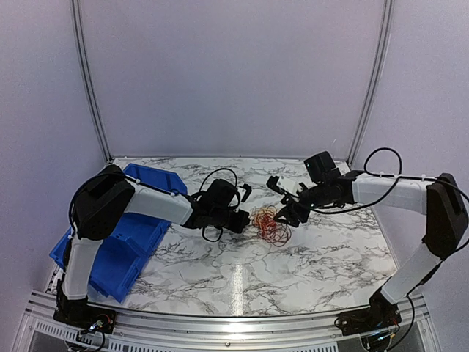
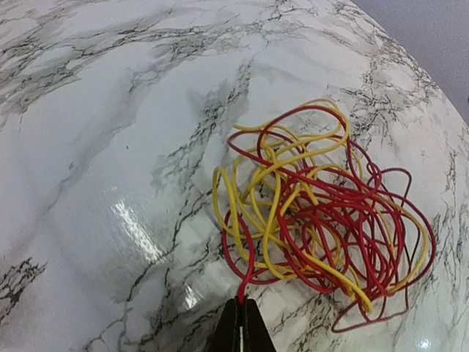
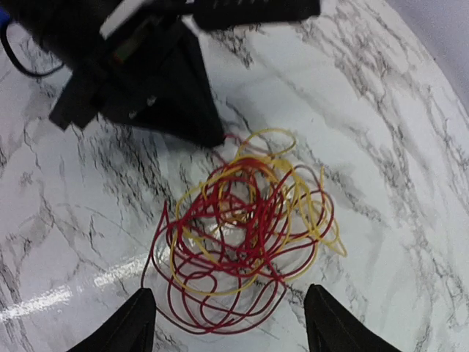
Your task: Untangle the cables
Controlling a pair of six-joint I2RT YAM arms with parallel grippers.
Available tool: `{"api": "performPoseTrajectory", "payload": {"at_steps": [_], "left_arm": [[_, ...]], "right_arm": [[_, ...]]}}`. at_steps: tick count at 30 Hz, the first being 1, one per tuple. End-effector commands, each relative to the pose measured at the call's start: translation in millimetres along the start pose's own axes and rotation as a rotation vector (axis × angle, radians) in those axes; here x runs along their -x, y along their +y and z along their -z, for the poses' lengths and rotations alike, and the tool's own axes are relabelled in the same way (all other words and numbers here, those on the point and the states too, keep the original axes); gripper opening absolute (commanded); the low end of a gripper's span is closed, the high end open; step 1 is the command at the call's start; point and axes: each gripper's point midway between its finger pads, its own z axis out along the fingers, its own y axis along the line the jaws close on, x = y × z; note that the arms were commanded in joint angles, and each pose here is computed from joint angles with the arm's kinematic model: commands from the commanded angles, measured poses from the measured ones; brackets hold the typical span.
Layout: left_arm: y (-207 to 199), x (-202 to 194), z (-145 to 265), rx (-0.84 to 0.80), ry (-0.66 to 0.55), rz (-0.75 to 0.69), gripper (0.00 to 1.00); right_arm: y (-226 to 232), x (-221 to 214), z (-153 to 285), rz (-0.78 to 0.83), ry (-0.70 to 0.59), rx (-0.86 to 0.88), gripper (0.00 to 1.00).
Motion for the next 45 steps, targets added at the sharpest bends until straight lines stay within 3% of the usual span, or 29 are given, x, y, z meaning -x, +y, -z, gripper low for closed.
{"api": "performPoseTrajectory", "payload": {"at_steps": [1,5,8,20,27,31,36,45], "left_arm": [[-35,13,28,-0.092,-0.057,0.032,0.0],[-55,6,44,-0.146,-0.086,0.108,0.0],[-67,3,55,-0.147,-0.108,0.121,0.0],[-53,-17,105,-0.087,-0.174,0.225,0.0],[-47,-15,139,-0.072,-0.221,0.219,0.0],[-40,3,184,-0.045,-0.322,0.186,0.0],[-21,34,261,0.088,-0.458,0.132,0.0],[22,88,460,0.398,-0.761,0.087,0.0]], "right_arm": [[2,56,17,0.046,-0.114,0.026,0.78],[14,42,-23,0.064,-0.034,0.079,0.89],[21,28,-44,0.07,0.022,0.095,0.88],[33,-20,-68,0.096,0.135,0.127,0.59],[31,-38,-80,0.085,0.221,0.136,0.36],[27,-42,-81,0.084,0.243,0.117,0.28],[22,-46,-81,0.074,0.254,0.106,0.27],[17,-49,-80,0.063,0.267,0.098,0.27]]}}
